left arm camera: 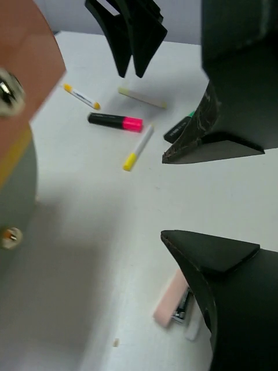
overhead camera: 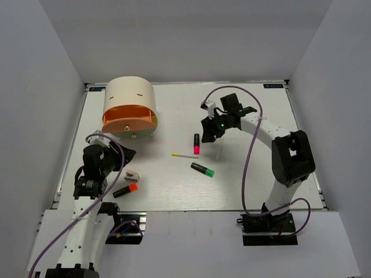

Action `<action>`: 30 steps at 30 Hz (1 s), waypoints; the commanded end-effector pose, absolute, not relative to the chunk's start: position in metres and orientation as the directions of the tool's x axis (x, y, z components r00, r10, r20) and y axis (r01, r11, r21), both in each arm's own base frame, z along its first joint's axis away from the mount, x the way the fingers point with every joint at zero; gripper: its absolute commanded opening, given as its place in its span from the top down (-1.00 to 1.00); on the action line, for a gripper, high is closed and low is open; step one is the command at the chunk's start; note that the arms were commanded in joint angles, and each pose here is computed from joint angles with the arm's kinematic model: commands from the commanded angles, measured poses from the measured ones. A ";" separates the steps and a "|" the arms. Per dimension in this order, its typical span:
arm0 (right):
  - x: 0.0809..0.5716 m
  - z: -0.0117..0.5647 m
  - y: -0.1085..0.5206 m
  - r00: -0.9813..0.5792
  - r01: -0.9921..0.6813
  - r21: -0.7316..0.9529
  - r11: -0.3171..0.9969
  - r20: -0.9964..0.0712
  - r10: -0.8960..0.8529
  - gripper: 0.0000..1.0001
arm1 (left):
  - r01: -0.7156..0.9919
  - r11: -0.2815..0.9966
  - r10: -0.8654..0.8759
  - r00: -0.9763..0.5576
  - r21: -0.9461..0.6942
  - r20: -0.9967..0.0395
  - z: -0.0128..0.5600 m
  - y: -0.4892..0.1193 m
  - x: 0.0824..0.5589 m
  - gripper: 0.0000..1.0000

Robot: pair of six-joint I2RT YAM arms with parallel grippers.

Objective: Sort the stationery into containers
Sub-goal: Grab a piece of stationery with the right arm

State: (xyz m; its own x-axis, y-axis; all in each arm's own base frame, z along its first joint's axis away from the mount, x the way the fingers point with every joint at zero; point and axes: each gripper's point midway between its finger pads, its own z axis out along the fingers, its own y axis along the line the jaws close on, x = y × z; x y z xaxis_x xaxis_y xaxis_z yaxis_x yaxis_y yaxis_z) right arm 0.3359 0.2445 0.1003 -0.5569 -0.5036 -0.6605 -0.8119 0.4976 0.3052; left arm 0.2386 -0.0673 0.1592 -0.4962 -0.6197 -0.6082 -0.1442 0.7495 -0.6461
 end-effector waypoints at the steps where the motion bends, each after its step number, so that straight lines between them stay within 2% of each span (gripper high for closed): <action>1: 0.342 0.098 0.271 -0.660 -0.714 0.340 0.612 -0.618 -0.427 -0.21 | -0.198 0.725 -0.635 -0.564 -0.659 -0.529 0.150 -0.075 0.223 -0.19; 2: 0.350 0.095 0.273 -0.666 -0.694 0.315 0.648 -0.622 -0.411 -0.27 | -0.211 0.718 -0.643 -0.566 -0.664 -0.516 0.149 -0.075 0.221 -0.22; 3: 0.347 0.089 0.276 -0.720 -0.638 0.351 0.685 -0.587 -0.370 -0.28 | -0.244 0.712 -0.656 -0.565 -0.659 -0.500 0.144 -0.073 0.219 -0.26; 4: 0.349 0.089 0.285 -0.714 -0.633 0.323 0.704 -0.595 -0.369 -0.28 | -0.265 0.705 -0.672 -0.543 -0.657 -0.503 0.148 -0.069 0.219 -0.33; 8: 0.353 0.064 0.288 -0.778 -0.533 0.263 0.804 -0.527 -0.343 -0.35 | -0.439 0.610 -0.781 -0.477 -0.660 -0.404 0.139 -0.058 0.209 -0.43; 12: 0.353 0.054 0.296 -0.794 -0.495 0.233 0.837 -0.513 -0.327 -0.38 | -0.518 0.523 -0.845 -0.417 -0.676 -0.334 0.137 -0.056 0.204 -0.51; 16: 0.366 0.038 0.284 -0.795 -0.433 0.118 0.894 -0.518 -0.316 -0.38 | -0.594 0.457 -0.886 -0.370 -0.662 -0.280 0.129 -0.052 0.197 -0.59; 21: 0.368 0.026 0.278 -0.808 -0.407 0.079 0.910 -0.496 -0.318 -0.30 | -0.720 0.345 -0.937 -0.296 -0.602 -0.184 0.115 -0.049 0.189 -0.61; 26: 0.360 0.014 0.285 -0.823 -0.431 0.131 0.893 -0.462 -0.330 0.01 | -0.813 0.243 -0.969 -0.223 -0.528 -0.103 0.091 -0.048 0.175 -0.61; 30: 0.357 0.025 0.295 -0.793 -0.501 0.177 0.847 -0.486 -0.367 0.33 | -0.822 0.188 -0.982 -0.168 -0.538 -0.086 0.090 -0.045 0.174 -0.61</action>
State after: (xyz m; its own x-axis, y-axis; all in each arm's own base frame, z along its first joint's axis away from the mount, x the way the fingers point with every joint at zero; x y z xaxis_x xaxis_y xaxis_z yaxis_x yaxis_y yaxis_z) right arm 0.3588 0.2809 0.0221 -0.8070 -0.3502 -0.4755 -0.4551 0.8819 0.1229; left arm 0.1772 -0.0497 0.0937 -0.2442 -0.9635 -0.1102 -0.7922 0.2637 -0.5503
